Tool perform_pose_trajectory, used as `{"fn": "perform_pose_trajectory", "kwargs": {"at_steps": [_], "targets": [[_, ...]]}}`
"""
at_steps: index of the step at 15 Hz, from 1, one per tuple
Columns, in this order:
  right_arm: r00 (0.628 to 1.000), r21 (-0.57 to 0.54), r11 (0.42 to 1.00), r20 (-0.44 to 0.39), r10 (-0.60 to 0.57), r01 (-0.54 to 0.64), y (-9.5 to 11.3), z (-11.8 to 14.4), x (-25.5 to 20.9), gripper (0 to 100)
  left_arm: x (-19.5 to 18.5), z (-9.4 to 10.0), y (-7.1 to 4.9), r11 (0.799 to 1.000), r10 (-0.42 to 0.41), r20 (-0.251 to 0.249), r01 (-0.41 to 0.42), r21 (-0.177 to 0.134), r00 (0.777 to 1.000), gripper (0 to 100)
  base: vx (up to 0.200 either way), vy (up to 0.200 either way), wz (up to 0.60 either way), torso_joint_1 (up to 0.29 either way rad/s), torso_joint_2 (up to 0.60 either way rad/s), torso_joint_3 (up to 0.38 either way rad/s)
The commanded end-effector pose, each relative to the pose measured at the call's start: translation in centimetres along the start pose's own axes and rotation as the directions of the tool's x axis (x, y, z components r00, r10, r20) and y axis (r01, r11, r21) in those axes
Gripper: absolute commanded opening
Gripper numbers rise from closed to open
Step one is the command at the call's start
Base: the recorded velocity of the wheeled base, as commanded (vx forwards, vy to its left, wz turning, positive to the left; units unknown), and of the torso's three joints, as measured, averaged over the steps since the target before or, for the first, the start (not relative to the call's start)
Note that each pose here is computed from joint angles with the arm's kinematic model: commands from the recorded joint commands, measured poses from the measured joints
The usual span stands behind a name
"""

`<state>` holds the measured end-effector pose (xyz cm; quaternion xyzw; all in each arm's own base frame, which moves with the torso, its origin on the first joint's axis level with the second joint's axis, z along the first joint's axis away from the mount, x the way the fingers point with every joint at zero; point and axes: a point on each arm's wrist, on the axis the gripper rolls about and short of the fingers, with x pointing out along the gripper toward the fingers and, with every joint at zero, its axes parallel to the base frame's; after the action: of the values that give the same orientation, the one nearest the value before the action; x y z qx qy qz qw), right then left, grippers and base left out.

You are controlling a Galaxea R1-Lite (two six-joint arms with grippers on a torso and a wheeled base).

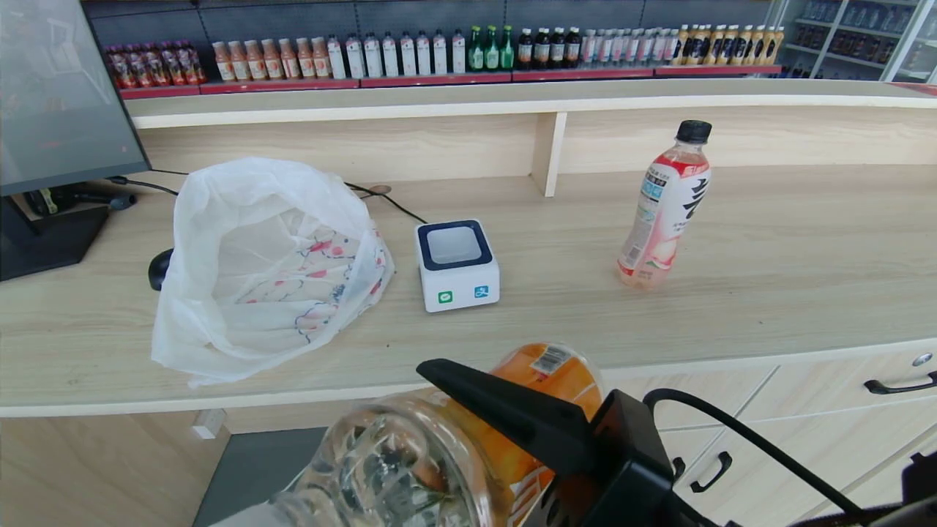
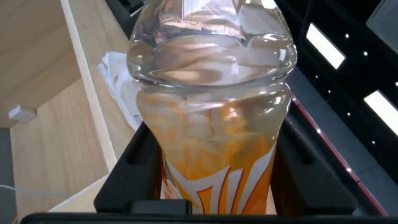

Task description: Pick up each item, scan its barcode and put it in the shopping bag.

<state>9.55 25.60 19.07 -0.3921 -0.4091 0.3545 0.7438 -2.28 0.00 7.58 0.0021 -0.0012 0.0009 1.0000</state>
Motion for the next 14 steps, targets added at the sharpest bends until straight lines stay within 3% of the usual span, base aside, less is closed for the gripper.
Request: {"fn": "perform_pose_trajectory", "kwargs": {"at_steps": [1, 2, 4, 6, 7, 8, 11, 14], "targets": [[1.0, 0.015, 1.0, -0.004, -0.007, 0.007, -0.2, 0.0, -0.1, 0, 0.0, 0.0, 0.0, 1.0, 0.001, 0.001, -0.001, 0.0, 1.0, 100, 0.0, 0.0, 0.0, 0.0, 0.0, 0.0], [0.999, 0.041, 0.998, -0.018, -0.042, 0.042, -0.9, 0.1, -0.1, 0, 0.0, 0.0, 0.0, 1.0, 0.001, 0.001, -0.001, -0.001, 1.0, 100, 0.0, 0.0, 0.0, 0.0, 0.0, 0.0], [0.985, 0.14, 0.98, -0.123, -0.123, 0.14, -2.4, 0.2, -0.8, 0, 0.0, 0.0, 0.0, 1.0, 0.001, 0.001, -0.001, -0.001, 1.0, 100, 0.0, 0.0, 0.0, 0.0, 0.0, 0.0], [0.959, 0.249, 0.945, -0.238, -0.151, 0.21, -2.4, -0.4, -1.1, 0, 0.0, 0.0, 0.0, 1.0, 0.001, 0.001, -0.001, -0.001, 1.0, 100, 0.0, 0.0, 0.0, 0.0, 0.0, 0.0], [0.955, 0.277, 0.934, -0.256, -0.152, 0.224, -2.3, -0.5, -1.2, 0, 0.0, 0.0, 0.0, 1.0, 0.0, 0.001, 0.0, -0.001, 1.0, 100, 0.0, 0.0, 0.0, 0.0, 0.0, 0.0], [0.931, 0.354, 0.887, -0.314, -0.185, 0.296, -2.7, -0.8, -1.0, 0, 0.0, 0.0, 0.0, 1.0, 0.001, 0.001, -0.001, 0.0, 1.0, 100, 0.0, 0.0, 0.0, 0.0, 0.0, 0.0], [0.876, 0.444, 0.78, -0.402, -0.267, 0.441, -4.0, -2.0, -0.4, 0, 0.0, 0.0, 0.0, 1.0, 0.001, 0.001, -0.001, 0.0, 1.0, 100, 0.0, 0.0, 0.0, 0.0, 0.0, 0.0], [0.815, 0.452, 0.702, -0.473, -0.334, 0.55, -5.6, -4.4, -0.4, 0, 0.0, 0.0, 0.0, 1.0, 0.0, 0.001, 0.0, -0.001, 1.0, 100, 0.0, 0.0, 0.0, 0.0, 0.0, 0.0]]}}
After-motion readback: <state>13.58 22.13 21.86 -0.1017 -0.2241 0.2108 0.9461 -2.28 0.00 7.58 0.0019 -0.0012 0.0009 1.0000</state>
